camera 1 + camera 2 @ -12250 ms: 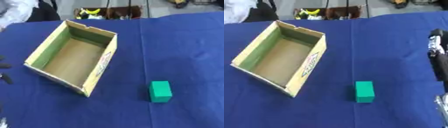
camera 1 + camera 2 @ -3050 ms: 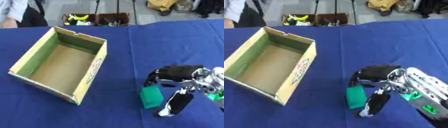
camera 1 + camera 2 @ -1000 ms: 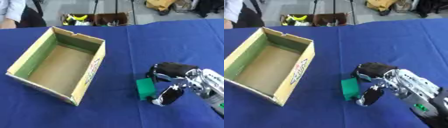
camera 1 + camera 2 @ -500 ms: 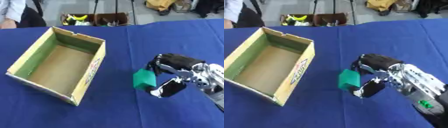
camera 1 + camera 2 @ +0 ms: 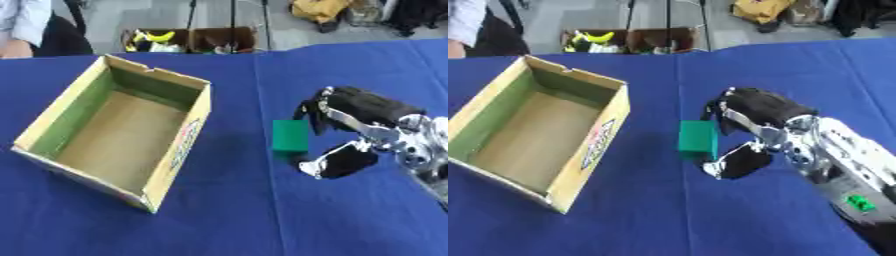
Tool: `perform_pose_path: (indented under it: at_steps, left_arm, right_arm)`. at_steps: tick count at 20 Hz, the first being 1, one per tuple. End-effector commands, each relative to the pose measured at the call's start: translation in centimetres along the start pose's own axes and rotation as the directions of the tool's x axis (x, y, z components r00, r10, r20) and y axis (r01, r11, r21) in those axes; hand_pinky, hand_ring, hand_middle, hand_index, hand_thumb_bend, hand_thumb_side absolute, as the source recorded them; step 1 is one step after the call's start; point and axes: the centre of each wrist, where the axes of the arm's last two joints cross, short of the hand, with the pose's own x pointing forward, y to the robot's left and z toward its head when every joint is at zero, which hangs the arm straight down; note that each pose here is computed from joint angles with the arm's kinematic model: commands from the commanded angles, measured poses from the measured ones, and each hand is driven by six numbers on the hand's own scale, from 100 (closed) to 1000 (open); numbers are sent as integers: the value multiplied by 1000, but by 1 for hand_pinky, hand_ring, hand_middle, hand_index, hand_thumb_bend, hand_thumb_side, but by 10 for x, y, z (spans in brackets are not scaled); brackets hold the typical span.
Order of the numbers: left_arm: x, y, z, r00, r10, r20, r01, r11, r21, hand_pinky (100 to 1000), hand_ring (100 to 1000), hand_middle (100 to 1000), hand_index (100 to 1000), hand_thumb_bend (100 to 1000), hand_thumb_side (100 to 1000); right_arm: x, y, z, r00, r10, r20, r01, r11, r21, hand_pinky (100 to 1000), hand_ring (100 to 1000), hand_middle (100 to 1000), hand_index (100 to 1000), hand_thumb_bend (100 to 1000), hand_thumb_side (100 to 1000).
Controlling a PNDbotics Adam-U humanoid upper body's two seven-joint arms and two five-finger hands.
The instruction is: Pick up objects on the table and place them in the box.
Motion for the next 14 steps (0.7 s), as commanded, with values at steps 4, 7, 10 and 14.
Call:
perform_pose_path:
  at_steps: [4,7,10,14]
  left_arm:
    - [6,3,-3,1000,-8,27,7,1000,5,247,581,622,827,151,917]
    - [6,3,-3,1000,-8,26,8,1000,5,247,581,622,828,152,917]
    - [6,3,-3,1000,-9,25,9,1000,4,247,582,622,828,150,917]
    - [6,3,-3,1000,-10,24,10,1000,2,247,583,622,828,146,924]
  right_arm:
    - [2,-23,7,1000,25,0,-24,995,-97,486,558,409,517,100,352]
    - [5,-32,8,1000,30,9,-28,989,-144,487,557,405,515,100,360]
    - [8,-41,10,999,37,18,-33,981,-189,488,557,400,513,100,366]
    - [14,-55,11,999,35,36,-25,967,-255,489,556,394,511,100,411]
